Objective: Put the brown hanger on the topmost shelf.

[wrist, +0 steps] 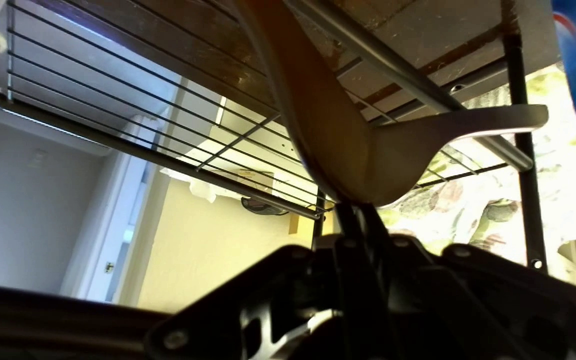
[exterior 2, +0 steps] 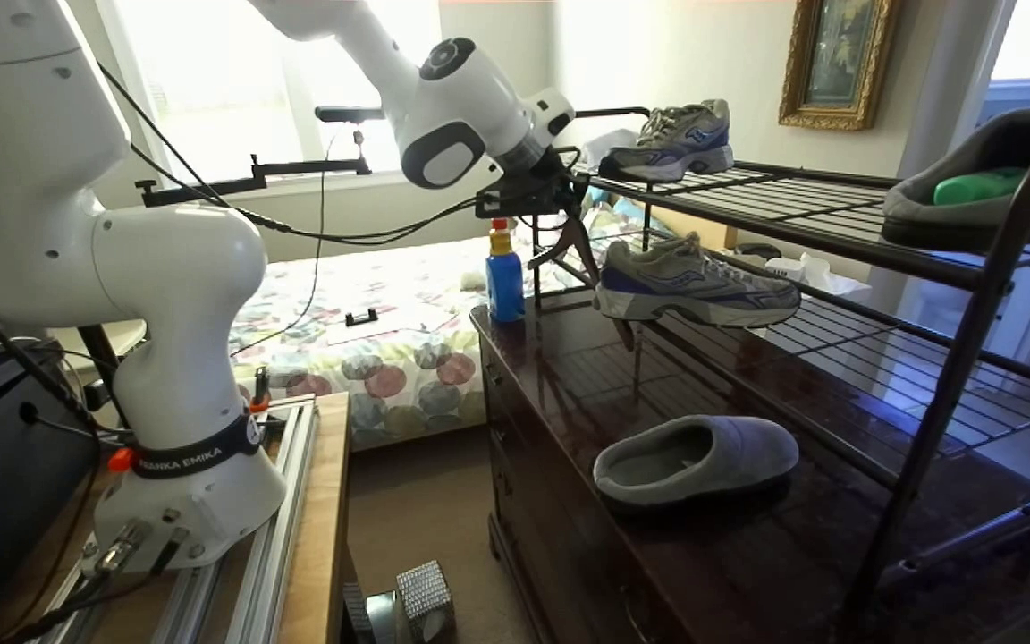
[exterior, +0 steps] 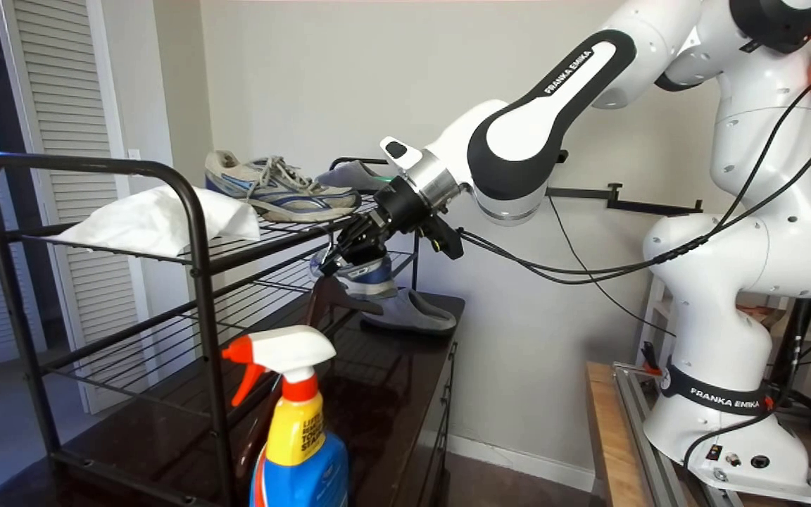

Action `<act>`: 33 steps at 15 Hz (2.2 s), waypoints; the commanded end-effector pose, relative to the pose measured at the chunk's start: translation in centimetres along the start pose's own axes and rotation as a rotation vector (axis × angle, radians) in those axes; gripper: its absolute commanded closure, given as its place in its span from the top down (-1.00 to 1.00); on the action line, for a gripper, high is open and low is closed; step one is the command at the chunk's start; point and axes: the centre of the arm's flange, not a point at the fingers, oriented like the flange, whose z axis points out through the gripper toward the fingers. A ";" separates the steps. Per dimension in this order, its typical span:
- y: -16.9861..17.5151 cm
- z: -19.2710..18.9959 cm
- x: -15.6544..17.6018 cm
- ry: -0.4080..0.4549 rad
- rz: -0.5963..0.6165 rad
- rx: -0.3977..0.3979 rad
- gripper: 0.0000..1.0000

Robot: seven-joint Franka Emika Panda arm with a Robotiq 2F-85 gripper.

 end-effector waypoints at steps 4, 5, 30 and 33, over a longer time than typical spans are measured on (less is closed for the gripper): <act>-1.8 -5.2 -1.0 0.049 0.043 -0.015 -0.97; -2.1 -5.6 -0.8 0.052 0.036 -0.020 -0.97; -2.4 -16.3 -2.4 -0.266 0.088 -0.037 -0.97; -5.4 -19.1 -0.6 -0.340 0.044 0.094 -0.97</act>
